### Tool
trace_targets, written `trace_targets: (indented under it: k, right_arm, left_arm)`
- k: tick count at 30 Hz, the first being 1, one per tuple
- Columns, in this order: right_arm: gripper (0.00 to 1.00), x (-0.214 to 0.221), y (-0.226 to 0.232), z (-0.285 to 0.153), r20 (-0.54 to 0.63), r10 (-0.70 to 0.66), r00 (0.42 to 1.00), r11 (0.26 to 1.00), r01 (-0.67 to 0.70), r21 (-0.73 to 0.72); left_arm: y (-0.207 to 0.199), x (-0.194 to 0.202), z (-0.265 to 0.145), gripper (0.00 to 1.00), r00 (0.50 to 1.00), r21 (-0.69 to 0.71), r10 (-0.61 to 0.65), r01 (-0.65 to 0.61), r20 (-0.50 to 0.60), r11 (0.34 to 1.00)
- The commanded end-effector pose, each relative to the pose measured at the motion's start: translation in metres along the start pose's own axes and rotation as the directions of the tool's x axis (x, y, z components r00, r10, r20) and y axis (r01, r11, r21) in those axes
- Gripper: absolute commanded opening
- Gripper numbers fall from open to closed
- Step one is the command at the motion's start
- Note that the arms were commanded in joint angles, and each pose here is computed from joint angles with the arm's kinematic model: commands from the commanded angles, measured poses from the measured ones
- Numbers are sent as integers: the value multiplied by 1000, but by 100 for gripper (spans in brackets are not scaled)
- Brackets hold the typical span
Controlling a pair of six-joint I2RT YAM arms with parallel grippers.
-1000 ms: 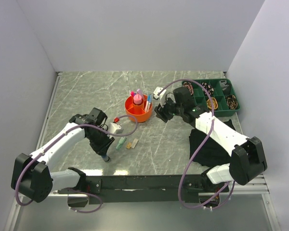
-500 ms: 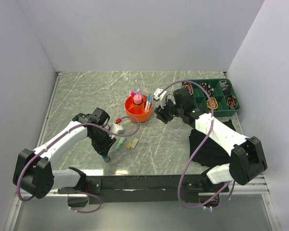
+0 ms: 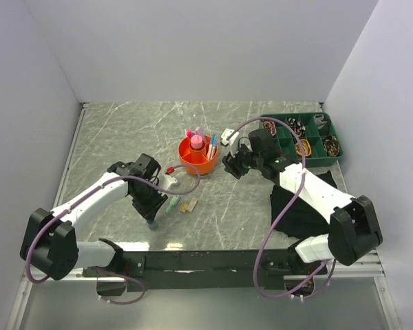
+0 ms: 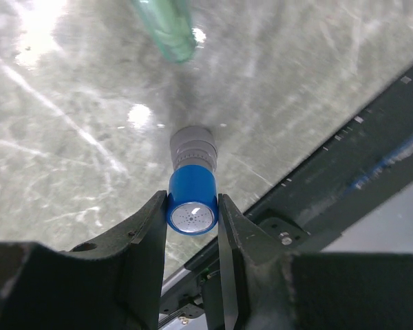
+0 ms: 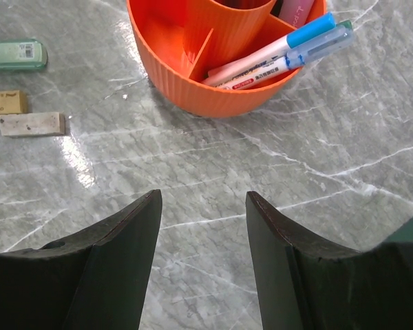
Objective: Sort the stationery into containers
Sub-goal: Close the stationery at the center of the board, then pick up the stationery from the center of the board.
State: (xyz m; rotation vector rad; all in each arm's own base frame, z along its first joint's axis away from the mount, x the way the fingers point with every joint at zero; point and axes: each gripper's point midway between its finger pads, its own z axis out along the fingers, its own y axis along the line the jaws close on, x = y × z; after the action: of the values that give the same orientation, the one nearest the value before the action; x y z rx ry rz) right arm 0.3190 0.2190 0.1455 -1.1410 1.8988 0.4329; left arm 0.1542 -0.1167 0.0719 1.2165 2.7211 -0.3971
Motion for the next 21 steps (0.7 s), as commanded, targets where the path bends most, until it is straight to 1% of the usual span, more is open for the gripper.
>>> trace_targets:
  k: [1,7,10,17,21]
  right_arm:
    - [60,-13,-7,-11,56,-18,998,999,15,43]
    - [60,-7,-8,-14,50,-21,999,998,18,53]
    - [60,-8,-8,-15,52,-19,998,998,17,53]
    - [60,-3,-10,-14,47,-15,999,998,12,60]
    - [60,-1,-10,-15,37,-15,999,998,13,62]
  left_arm:
    - [25,-9,1,1,999,-169,-36,39,23,985]
    - [26,8,6,1,999,-219,-35,31,-14,975]
    - [27,11,5,1,999,-236,-31,27,-12,971]
    - [27,16,17,1,998,-220,-24,10,-61,975]
    - [22,15,16,1,998,-188,-14,3,-60,982]
